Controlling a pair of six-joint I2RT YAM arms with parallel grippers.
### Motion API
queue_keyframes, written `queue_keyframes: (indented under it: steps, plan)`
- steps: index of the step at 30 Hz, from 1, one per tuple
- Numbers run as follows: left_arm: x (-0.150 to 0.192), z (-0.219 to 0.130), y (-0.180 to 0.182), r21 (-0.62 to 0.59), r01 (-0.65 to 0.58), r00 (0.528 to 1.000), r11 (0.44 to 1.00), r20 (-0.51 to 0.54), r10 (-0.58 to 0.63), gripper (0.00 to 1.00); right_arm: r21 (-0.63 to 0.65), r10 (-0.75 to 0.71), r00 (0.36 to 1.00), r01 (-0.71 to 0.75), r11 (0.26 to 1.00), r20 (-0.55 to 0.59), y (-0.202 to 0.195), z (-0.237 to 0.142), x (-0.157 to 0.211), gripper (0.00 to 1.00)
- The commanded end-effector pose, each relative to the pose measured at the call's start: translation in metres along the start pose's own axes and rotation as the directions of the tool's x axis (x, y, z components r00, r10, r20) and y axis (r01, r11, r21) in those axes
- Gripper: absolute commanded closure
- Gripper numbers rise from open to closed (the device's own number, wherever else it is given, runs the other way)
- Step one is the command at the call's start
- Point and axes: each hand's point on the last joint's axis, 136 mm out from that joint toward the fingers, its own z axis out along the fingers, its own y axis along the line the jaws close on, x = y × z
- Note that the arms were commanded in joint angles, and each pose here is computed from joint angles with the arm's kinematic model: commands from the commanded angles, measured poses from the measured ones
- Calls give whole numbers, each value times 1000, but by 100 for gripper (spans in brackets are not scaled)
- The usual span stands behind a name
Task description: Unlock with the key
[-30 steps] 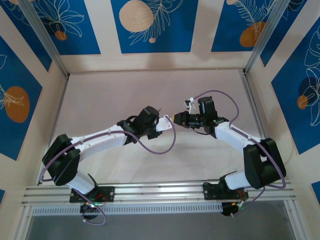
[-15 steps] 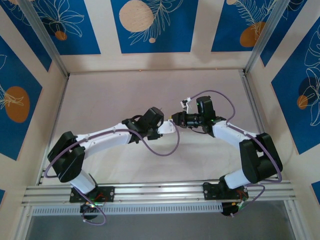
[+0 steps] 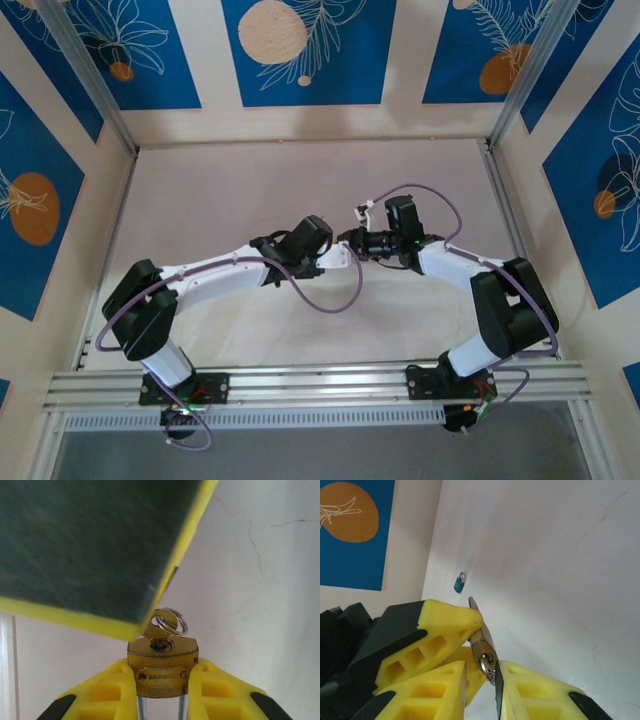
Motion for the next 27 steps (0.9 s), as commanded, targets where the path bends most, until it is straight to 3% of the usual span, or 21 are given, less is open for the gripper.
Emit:
queue_keyframes:
  steps: [1,27]
  plan:
    - [-8,-2,3,-8,-26,1000,1000,8,27,84,-34,-7,999,6,999,-36,4,5,9,76]
    - [-13,-8,-2,-5,-6,999,1000,45,6,85,-12,17,999,-18,1000,-31,1,18,14,85]
